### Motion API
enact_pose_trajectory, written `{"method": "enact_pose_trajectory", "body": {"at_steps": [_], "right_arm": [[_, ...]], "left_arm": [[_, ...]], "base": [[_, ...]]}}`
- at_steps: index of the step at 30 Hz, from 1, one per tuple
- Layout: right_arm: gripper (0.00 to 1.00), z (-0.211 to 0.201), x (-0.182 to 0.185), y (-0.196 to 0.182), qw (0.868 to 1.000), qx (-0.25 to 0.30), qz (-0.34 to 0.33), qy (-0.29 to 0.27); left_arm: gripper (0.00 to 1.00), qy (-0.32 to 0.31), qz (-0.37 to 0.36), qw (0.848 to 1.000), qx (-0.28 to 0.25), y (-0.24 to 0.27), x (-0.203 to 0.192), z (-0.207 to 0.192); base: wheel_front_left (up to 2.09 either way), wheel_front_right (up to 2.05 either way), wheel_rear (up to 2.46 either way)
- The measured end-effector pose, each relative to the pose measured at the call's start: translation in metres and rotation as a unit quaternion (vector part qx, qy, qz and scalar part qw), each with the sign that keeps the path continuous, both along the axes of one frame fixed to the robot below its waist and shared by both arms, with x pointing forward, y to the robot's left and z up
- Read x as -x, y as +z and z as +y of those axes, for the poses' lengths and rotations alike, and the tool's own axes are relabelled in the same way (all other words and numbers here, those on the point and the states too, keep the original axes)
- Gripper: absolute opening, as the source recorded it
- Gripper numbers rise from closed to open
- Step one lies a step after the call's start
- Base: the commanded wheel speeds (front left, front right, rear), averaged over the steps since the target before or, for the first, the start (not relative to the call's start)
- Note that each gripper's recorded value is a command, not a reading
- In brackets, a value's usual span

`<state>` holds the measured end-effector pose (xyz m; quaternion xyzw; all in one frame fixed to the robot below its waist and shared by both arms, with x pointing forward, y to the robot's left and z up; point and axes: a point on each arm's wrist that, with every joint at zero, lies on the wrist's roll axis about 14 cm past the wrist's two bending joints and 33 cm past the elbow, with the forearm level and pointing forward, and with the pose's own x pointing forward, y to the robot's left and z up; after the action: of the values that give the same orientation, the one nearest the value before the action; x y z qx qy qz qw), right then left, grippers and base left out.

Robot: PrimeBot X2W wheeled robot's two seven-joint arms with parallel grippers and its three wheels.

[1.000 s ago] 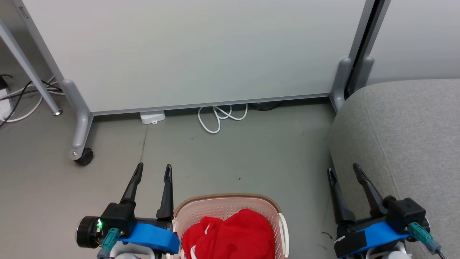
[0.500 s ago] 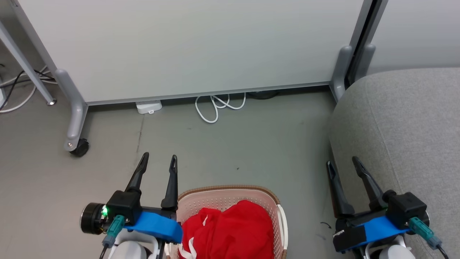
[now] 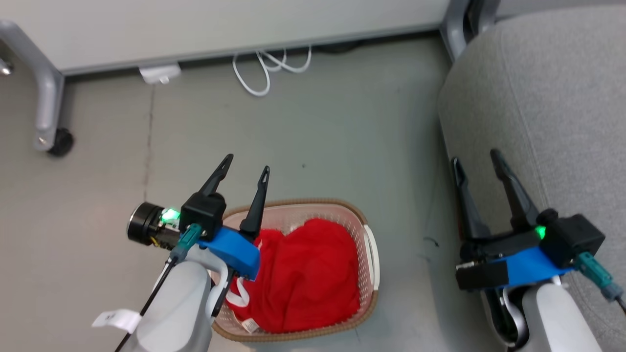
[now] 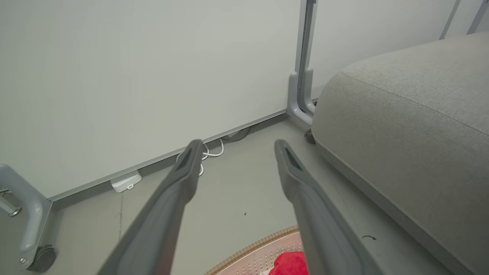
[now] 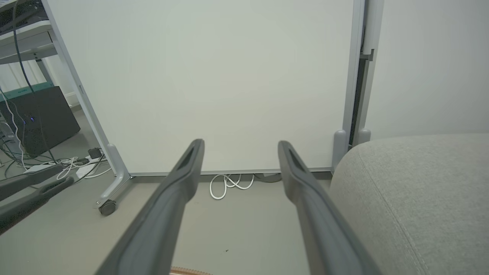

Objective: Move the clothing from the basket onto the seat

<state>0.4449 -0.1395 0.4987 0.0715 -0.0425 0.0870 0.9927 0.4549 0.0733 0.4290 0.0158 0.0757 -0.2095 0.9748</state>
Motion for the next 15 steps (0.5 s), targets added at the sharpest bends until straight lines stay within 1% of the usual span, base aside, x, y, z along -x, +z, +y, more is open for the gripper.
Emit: {"method": "enact_pose_trajectory", "body": {"at_steps": [4,8,15], "right_arm": [[1.00,-0.005,-0.016,-0.009,1.000,0.004,0.004,-0.005],[1.00,-0.009,-0.030,-0.023,1.000,0.007,0.014,-0.010],[1.00,-0.017,-0.051,-0.049,0.999,0.018,0.031,-0.017]], "left_arm": [[1.00,-0.045,0.045,0.998,-0.027,-0.040,-0.005,-0.017],[1.00,-0.084,0.096,0.991,-0.050,-0.082,-0.004,-0.030],[1.00,-0.138,0.184,0.969,-0.091,-0.156,0.008,-0.039]], "base": [[0.00,0.00,0.00],[0.00,0.00,0.00],[0.00,0.00,0.00]]}}
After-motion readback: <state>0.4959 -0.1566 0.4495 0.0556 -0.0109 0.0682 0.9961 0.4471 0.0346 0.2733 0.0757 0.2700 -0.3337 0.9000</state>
